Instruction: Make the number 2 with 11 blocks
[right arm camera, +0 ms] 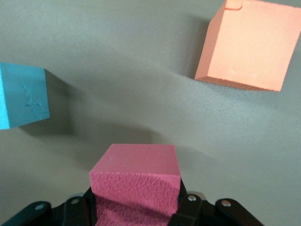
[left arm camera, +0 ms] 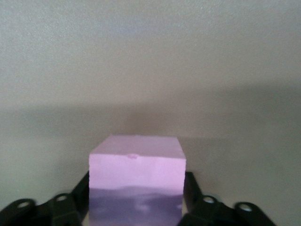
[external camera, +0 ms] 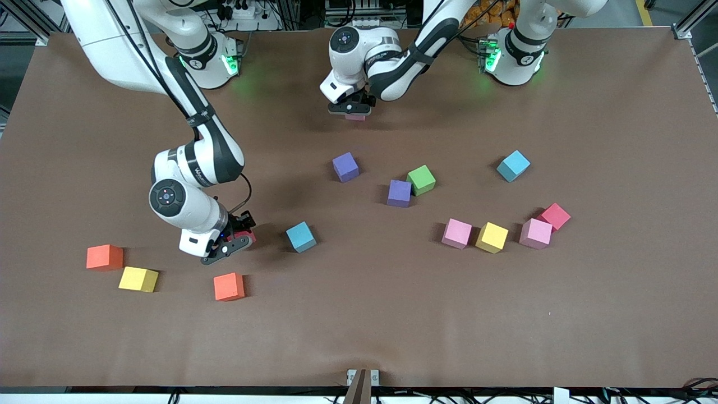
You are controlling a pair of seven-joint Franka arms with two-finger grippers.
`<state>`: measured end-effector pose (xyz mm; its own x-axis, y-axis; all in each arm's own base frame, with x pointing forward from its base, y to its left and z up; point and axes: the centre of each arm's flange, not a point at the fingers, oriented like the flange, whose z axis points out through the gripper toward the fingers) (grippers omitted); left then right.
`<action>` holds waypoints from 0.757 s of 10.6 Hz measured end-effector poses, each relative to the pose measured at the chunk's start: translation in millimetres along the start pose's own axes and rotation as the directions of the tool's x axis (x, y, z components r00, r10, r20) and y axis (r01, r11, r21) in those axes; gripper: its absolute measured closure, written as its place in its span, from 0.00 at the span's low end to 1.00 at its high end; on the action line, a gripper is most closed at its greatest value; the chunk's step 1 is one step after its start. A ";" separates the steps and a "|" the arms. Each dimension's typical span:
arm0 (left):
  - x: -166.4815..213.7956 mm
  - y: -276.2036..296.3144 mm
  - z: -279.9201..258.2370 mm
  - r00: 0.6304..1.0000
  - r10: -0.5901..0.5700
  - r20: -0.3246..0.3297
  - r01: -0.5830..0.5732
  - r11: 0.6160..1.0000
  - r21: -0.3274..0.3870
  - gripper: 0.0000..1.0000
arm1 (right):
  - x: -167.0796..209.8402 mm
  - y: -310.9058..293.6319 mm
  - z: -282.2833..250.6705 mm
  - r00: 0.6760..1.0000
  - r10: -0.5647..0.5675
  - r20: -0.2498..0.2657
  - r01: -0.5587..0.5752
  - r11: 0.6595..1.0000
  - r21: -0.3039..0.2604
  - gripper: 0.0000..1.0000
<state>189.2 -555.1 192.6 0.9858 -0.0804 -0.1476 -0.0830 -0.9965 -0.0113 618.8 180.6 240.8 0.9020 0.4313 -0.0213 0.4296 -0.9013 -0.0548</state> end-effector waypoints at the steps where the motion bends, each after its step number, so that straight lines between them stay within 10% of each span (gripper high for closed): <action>1: 0.4 0.2 3.0 1.000 -0.022 0.004 0.022 1.000 -0.004 0.00 | 1.0 -8.2 0.7 0.999 0.035 0.004 -0.035 0.999 0.001 0.41; 8: 32.6 -10.8 -48.3 0.988 -0.141 -0.057 0.140 0.990 -0.013 0.00 | 4.2 -49.4 -11.8 0.990 0.138 0.018 -0.138 0.990 -0.002 0.41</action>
<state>229.3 -548.1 235.6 0.9944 0.0592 -0.0876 0.0578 -0.9982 -0.0190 601.9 226.5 255.1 0.9519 0.3030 -0.0461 0.3008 -0.9524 -0.0493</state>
